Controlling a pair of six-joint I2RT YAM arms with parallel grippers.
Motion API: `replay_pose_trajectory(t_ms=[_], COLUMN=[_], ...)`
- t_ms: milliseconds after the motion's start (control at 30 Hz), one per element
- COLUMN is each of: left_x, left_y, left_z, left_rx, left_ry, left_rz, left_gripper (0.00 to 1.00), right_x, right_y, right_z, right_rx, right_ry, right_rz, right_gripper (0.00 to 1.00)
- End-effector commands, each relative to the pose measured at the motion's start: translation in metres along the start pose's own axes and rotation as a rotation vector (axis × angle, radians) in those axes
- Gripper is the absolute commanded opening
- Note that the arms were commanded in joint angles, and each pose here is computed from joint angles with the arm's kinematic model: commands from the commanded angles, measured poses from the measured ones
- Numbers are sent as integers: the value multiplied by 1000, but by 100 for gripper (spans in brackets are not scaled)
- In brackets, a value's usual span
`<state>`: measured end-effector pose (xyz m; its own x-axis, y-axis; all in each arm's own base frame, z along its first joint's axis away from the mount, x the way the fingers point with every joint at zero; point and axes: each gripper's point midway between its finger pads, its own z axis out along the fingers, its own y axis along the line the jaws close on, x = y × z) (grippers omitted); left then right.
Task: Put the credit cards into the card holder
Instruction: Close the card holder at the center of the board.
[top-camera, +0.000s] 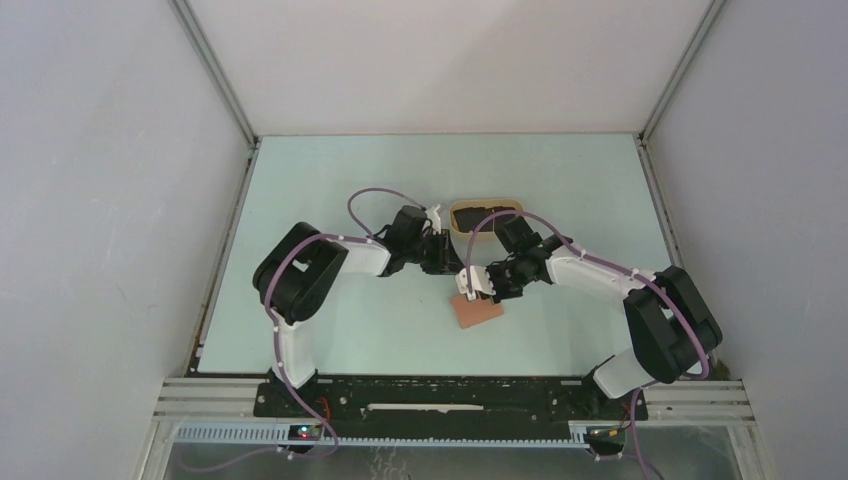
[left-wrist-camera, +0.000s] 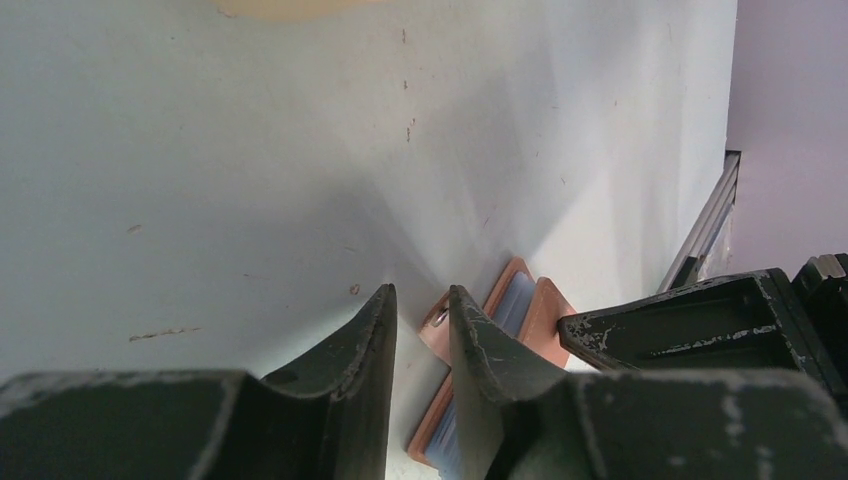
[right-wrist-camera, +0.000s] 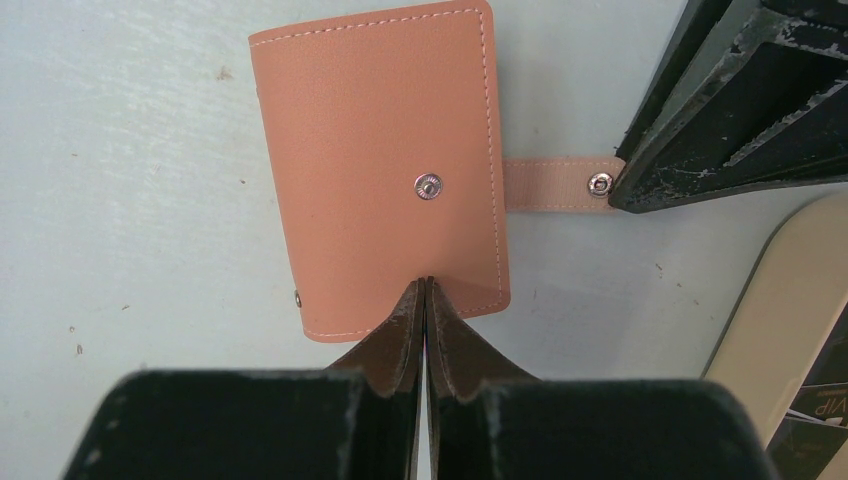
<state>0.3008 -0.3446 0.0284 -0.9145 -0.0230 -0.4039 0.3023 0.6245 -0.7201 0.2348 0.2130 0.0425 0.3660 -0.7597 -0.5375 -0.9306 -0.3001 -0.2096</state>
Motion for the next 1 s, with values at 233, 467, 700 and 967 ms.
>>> replay_pose_trajectory(t_ms=[233, 467, 700, 967], left_x=[-17, -17, -18, -17], left_y=[-26, -27, -28, -33], left_z=[1, 0, 0, -2], left_rx=[100, 115, 126, 159], left_ry=[-17, -20, -22, -24], left_rz=[48, 41, 36, 46], left_gripper=[24, 19, 13, 0], right_x=[-3, -3, -3, -3], right_y=[10, 10, 11, 11], right_z=[2, 2, 2, 2], right_rx=[-35, -34, -37, -40], right_ry=[-10, -9, -9, -7], right_rz=[-11, -11, -11, -9], right_gripper=[8, 8, 8, 8])
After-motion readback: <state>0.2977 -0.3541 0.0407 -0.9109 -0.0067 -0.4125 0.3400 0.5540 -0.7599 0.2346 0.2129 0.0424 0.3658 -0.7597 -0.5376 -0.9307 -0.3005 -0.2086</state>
